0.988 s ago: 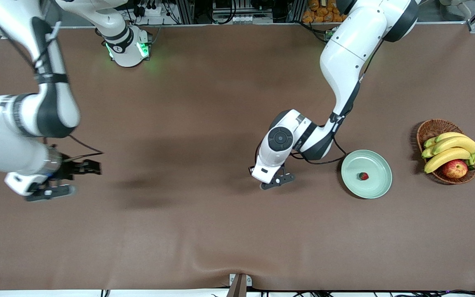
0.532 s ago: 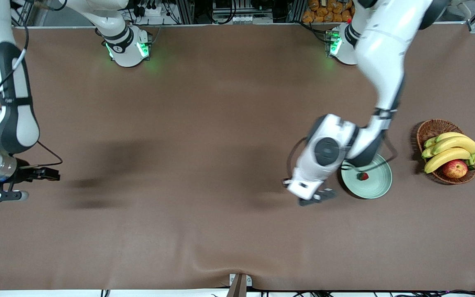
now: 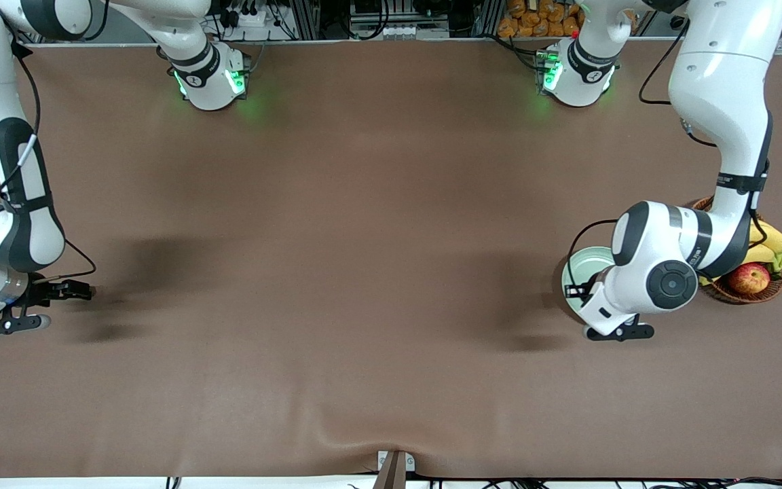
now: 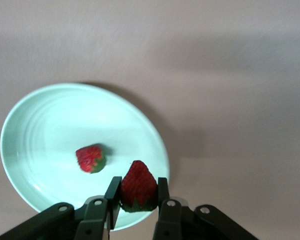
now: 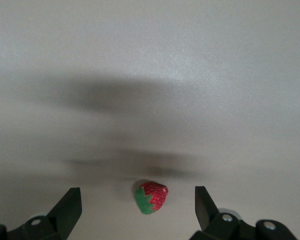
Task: Collect all strawberries into plate
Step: 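Place the strawberry on the plate while the right gripper reaches the last one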
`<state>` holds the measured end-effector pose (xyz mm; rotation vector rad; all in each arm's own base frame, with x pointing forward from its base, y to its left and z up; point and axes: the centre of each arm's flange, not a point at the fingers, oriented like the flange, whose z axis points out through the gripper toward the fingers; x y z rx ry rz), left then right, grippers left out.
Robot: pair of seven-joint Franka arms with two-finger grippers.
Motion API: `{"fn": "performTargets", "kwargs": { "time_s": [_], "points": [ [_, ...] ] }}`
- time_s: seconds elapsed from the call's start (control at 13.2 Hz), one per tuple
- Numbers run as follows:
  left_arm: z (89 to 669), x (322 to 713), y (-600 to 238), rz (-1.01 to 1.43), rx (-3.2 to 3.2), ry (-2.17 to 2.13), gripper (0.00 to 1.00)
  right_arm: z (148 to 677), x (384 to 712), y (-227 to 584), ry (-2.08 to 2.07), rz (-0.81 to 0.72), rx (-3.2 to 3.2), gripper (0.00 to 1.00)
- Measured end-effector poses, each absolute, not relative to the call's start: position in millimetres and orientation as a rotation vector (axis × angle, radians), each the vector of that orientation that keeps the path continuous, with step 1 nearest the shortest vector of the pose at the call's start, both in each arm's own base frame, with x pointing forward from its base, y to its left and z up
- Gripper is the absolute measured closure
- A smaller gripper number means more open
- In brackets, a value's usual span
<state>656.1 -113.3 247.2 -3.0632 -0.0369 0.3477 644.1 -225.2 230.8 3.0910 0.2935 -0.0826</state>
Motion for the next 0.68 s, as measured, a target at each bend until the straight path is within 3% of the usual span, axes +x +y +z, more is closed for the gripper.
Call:
{"fn": "performTargets", "kwargs": {
  "time_s": [0.3,0.38,0.68],
  "points": [
    [225,641,-111,0.419,-3.048,-0.029,0.63,192,635,-242,0.305,-0.113,3.091,0.00],
    [224,642,-107,0.420,-3.048,-0.039,0.57,184,634,-244,0.297,-0.118,3.095,0.00],
    [229,646,-96,0.401,-3.056,-0.054,0.13,175,633,-241,0.265,-0.114,3.125,0.00]
  ]
}}
